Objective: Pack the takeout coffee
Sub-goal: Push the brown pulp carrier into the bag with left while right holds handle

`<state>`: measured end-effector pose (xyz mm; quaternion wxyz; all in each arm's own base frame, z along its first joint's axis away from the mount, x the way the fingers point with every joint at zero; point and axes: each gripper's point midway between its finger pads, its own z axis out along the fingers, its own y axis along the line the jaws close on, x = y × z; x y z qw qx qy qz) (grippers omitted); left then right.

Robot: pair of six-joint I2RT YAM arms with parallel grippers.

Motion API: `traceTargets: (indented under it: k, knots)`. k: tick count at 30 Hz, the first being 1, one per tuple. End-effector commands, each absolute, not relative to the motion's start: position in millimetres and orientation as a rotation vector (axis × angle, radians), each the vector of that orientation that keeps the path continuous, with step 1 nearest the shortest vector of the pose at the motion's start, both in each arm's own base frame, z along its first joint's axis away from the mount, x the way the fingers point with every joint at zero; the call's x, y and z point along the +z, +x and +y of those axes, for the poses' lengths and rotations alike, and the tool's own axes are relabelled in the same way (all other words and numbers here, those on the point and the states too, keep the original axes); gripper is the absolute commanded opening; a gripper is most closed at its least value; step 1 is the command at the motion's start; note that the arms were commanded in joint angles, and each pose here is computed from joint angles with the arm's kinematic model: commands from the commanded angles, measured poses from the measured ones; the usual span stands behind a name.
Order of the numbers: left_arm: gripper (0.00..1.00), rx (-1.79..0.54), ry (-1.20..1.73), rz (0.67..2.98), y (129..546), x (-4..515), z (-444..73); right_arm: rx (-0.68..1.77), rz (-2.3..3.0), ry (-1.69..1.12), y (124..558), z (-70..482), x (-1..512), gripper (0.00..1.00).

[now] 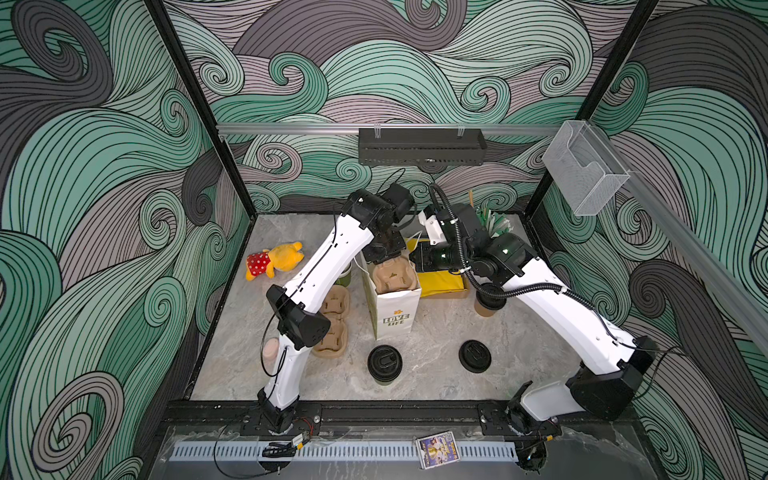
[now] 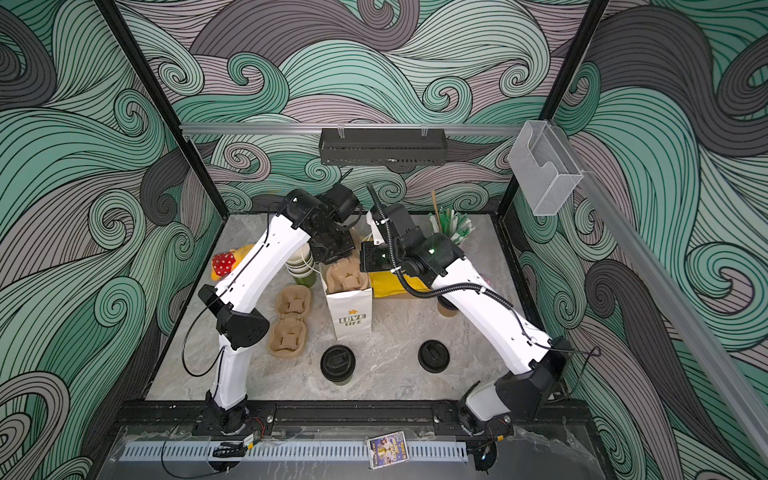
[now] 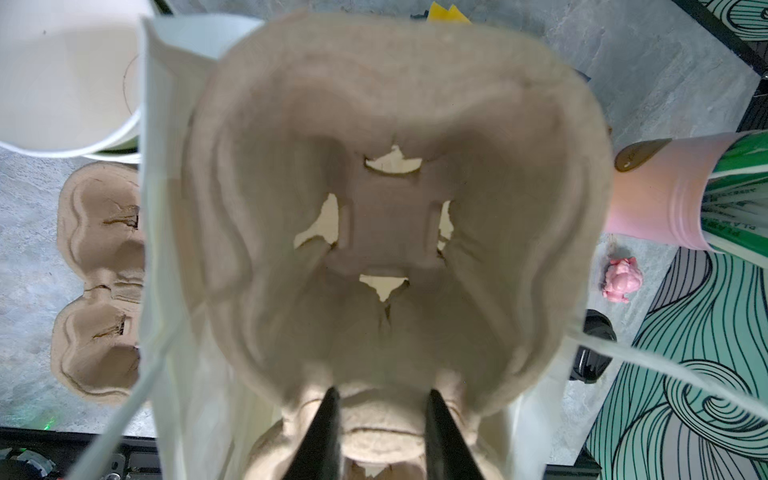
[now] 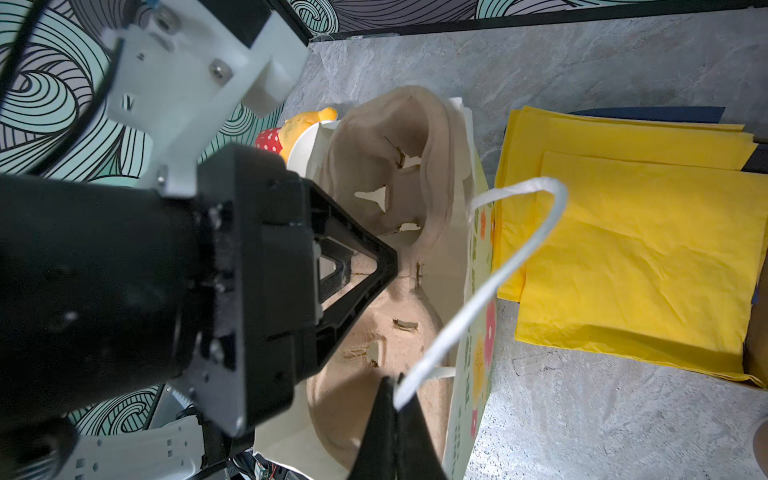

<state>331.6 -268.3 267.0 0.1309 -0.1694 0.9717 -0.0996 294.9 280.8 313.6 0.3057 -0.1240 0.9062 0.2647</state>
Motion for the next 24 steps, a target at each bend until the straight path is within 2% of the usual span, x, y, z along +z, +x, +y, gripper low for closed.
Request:
traceTargets:
  k: [1,16,24]
  knots:
    - [0.00,-0.227,-0.468,2.870,312,271,-256,0.687,2.377,-0.311,293,276,319,0.00]
    - [0.00,-0.099,-0.418,2.977,293,255,-250,0.692,2.376,-0.312,293,277,320,0.00]
    - [0.00,-0.092,-0.432,2.953,292,261,-245,0.663,2.376,-0.300,293,272,317,0.00]
